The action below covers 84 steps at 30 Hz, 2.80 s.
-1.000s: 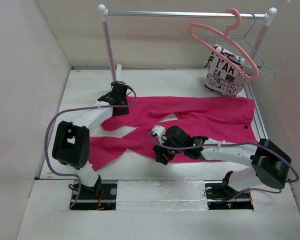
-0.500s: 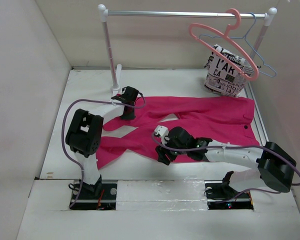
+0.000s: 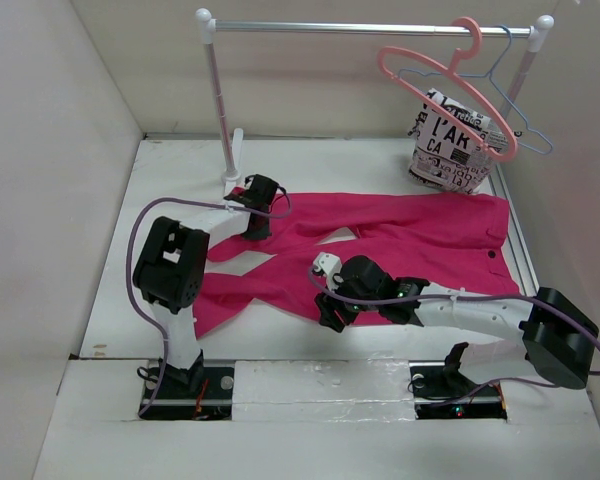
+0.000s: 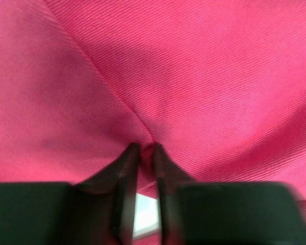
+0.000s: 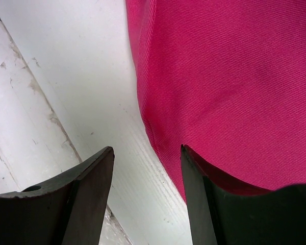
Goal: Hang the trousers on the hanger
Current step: Flatten out the trousers at the center of the board.
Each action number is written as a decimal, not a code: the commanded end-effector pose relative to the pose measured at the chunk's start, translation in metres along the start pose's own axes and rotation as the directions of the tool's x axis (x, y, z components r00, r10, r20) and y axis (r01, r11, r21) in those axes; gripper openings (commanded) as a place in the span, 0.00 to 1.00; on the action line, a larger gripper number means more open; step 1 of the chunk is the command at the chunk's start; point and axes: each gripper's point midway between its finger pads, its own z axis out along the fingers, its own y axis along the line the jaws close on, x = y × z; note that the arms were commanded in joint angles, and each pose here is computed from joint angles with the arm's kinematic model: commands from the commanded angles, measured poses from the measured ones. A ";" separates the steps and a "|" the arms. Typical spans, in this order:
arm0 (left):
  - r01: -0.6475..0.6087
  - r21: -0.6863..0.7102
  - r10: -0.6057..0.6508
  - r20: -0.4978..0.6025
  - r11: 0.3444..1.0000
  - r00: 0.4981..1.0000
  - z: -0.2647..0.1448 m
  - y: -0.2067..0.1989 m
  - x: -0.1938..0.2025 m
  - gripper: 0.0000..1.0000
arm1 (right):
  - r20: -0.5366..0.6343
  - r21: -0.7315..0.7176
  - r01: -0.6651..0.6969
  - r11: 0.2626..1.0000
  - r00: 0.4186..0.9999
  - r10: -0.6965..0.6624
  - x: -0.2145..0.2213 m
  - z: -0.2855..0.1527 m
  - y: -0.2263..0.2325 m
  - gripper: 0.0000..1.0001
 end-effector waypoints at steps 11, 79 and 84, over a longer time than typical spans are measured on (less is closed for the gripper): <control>0.185 -0.076 -0.169 0.183 0.980 0.968 -0.078 0.068 -0.055 0.00 | -0.047 0.102 0.042 0.994 0.998 -0.037 0.014 0.000 -0.022 0.71; 0.693 -0.080 -0.698 -0.084 0.716 0.711 -0.110 0.155 0.094 0.64 | 0.141 -0.081 0.254 0.964 0.960 -0.241 -0.059 -0.028 0.014 0.70; 0.685 -0.064 -0.687 -0.132 0.725 0.715 -0.099 0.147 0.096 0.64 | 0.193 -0.167 0.277 0.946 0.950 -0.244 -0.100 0.013 0.028 0.74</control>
